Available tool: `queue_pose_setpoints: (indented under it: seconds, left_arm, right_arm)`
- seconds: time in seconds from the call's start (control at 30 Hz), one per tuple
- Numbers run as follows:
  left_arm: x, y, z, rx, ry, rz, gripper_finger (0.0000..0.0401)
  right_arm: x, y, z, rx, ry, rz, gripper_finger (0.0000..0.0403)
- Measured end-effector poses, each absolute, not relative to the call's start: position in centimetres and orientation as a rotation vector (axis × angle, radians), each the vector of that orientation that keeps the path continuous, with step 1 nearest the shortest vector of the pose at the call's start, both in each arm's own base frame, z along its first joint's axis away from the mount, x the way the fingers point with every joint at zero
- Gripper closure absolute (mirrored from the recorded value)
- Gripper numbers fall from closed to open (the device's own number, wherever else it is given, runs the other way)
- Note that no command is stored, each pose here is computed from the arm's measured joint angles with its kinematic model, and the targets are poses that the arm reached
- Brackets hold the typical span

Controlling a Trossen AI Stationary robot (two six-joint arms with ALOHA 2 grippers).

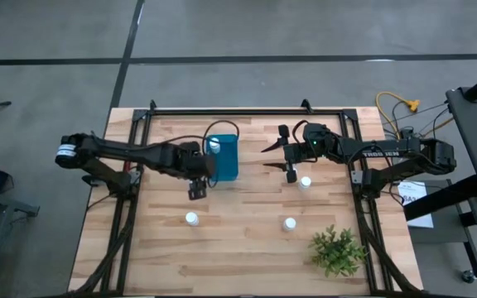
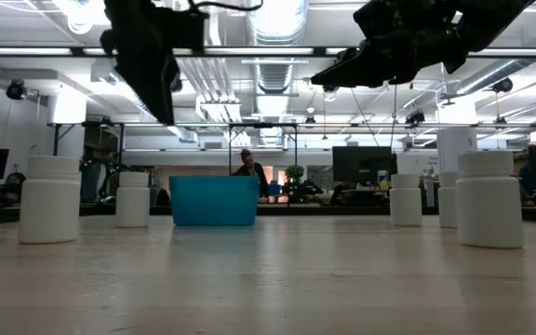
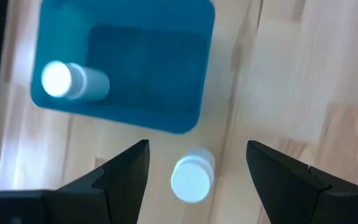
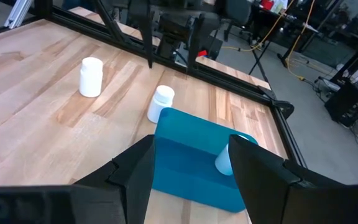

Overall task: Pick and place pill bottles into a basket
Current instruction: Put the white medicine bottle into the blue bin

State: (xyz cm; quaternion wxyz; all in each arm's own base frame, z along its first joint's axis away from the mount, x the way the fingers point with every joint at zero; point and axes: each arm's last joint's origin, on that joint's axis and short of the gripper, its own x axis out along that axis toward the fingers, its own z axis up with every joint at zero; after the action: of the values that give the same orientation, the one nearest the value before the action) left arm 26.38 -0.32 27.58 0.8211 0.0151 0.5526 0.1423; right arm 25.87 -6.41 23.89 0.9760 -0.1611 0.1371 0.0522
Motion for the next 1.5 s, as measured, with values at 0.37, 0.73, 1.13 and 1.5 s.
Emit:
queue_pose_setpoints:
  seconds: [0.37, 0.73, 1.13, 1.5]
  left_arm:
    - [25.3, -0.3, 23.8, 0.050, 1.255, 0.310, 0.0151]
    - [25.2, -0.2, 23.2, 0.061, 1.249, 0.318, 0.0151]
    - [24.9, 0.7, 22.9, 0.082, 1.263, 0.333, 0.0151]
    - [21.8, 0.8, 22.3, -0.009, 1.142, 0.304, 0.0151]
  right_arm:
    - [25.9, -6.4, 23.9, -0.325, 0.275, 0.109, 0.0209]
    - [25.9, -6.3, 23.9, -0.317, 0.272, 0.123, 0.0209]
    - [25.9, -6.3, 23.9, -0.315, 0.272, 0.123, 0.0209]
    - [25.9, -6.3, 23.9, -0.315, 0.269, 0.122, 0.0209]
